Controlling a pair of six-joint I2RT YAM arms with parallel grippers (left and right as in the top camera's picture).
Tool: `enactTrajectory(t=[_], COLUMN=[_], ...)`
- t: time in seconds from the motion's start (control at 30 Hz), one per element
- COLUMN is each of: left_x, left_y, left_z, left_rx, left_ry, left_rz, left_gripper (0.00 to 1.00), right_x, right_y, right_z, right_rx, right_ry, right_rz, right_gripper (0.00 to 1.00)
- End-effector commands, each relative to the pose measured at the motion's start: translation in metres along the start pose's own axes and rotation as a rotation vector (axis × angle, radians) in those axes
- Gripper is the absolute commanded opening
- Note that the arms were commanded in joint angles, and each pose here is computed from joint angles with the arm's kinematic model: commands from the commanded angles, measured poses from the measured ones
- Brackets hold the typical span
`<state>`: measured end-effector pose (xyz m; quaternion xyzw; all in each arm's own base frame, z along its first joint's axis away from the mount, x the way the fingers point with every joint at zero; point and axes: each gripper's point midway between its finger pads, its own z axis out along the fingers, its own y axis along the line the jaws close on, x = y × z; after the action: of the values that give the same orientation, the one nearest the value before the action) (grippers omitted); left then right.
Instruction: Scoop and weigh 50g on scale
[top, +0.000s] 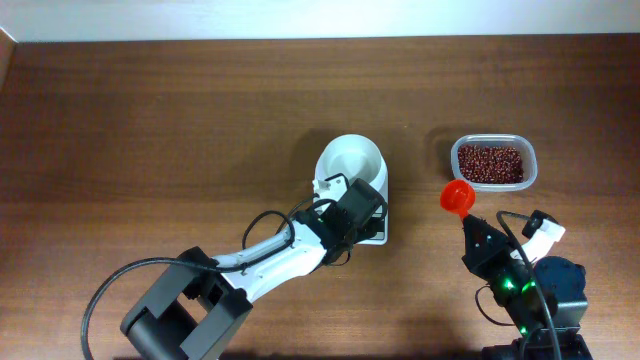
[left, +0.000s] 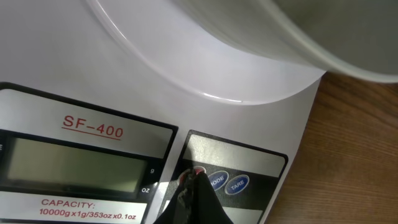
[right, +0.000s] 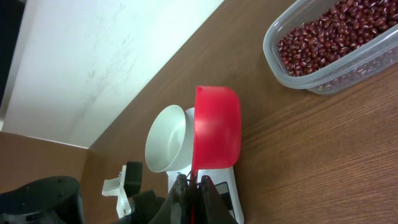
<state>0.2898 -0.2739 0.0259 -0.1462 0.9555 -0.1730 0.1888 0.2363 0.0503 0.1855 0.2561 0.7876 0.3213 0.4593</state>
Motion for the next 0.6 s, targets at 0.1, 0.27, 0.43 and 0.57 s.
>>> enactTrajectory(t=[0.1,0.27,0.43,0.57], left_x=[-0.002,0.006,0.006,0.009], left_y=[0.001,-0.003,-0.001,0.005], left_z=[0.002,0.011,0.015,0.015], left_rx=[-0.010,-0.005,-0.013,-0.038], left_ry=[-0.015,-0.005,-0.007,0.002], left_rz=[-0.002,0.013,0.013,0.016], left_gripper=[0.00,0.00,0.00,0.00], right_x=[-0.007,-0.007,-0.007,-0.007], right_y=[0.004,0.004,0.004,0.004], right_z=[-0.003,-0.003,-0.003,-0.003], right_rx=[-0.006,-0.006,-0.006,-0.006], right_ry=[-0.028,-0.028,-0.028,-0.028], right_rz=[-0.017,-0.017,-0.017,-0.016], right_gripper=[0.04,0.04,0.04,0.04])
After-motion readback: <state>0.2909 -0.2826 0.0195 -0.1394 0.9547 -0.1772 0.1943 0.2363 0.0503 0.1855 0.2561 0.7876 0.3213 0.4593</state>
